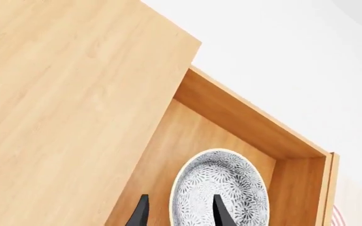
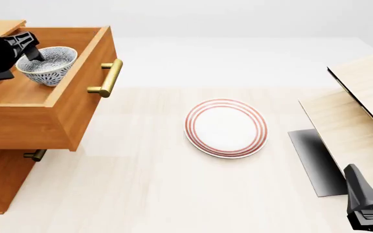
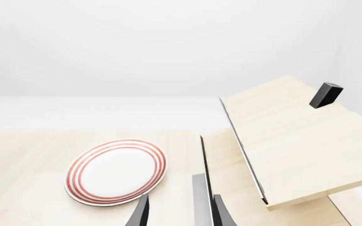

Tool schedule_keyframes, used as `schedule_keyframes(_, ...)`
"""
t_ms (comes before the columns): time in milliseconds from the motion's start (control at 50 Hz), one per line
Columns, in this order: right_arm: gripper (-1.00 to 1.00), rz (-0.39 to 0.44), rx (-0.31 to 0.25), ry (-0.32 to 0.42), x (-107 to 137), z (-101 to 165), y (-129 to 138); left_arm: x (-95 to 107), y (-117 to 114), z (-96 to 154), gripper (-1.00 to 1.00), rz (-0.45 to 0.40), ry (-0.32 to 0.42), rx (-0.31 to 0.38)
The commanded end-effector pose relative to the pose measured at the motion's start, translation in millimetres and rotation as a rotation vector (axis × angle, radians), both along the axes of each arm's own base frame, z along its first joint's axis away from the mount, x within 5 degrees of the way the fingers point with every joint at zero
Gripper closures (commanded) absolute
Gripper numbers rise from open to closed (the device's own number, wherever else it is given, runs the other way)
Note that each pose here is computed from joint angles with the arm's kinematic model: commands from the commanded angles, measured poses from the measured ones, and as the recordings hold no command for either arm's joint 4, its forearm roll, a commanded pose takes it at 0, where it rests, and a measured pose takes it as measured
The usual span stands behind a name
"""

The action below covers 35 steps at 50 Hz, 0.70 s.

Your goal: Open the top drawer of the cabinet and put the bowl in it.

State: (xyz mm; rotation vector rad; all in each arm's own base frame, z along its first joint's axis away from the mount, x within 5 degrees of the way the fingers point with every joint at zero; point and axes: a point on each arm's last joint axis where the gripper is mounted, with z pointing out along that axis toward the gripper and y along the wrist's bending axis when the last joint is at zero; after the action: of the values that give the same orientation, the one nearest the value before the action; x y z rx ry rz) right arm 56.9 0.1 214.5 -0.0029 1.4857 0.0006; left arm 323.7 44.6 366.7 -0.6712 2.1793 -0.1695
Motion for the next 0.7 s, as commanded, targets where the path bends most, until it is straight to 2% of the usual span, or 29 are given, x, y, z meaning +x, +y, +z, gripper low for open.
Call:
schedule_keyframes(20, -1.00, -0.001, 0.000, 0.000, -0.1, -0.1, 0.0, -4.9, 1.1, 2.5, -1.00, -0.002, 0.002, 0.008)
schedule_keyframes(700, -1.00, 0.000, 0.000, -0.001, -0.1, -0.1, 0.0, -27.8, -5.0, 23.6, -1.00, -0.031, -0.016, 0.035)
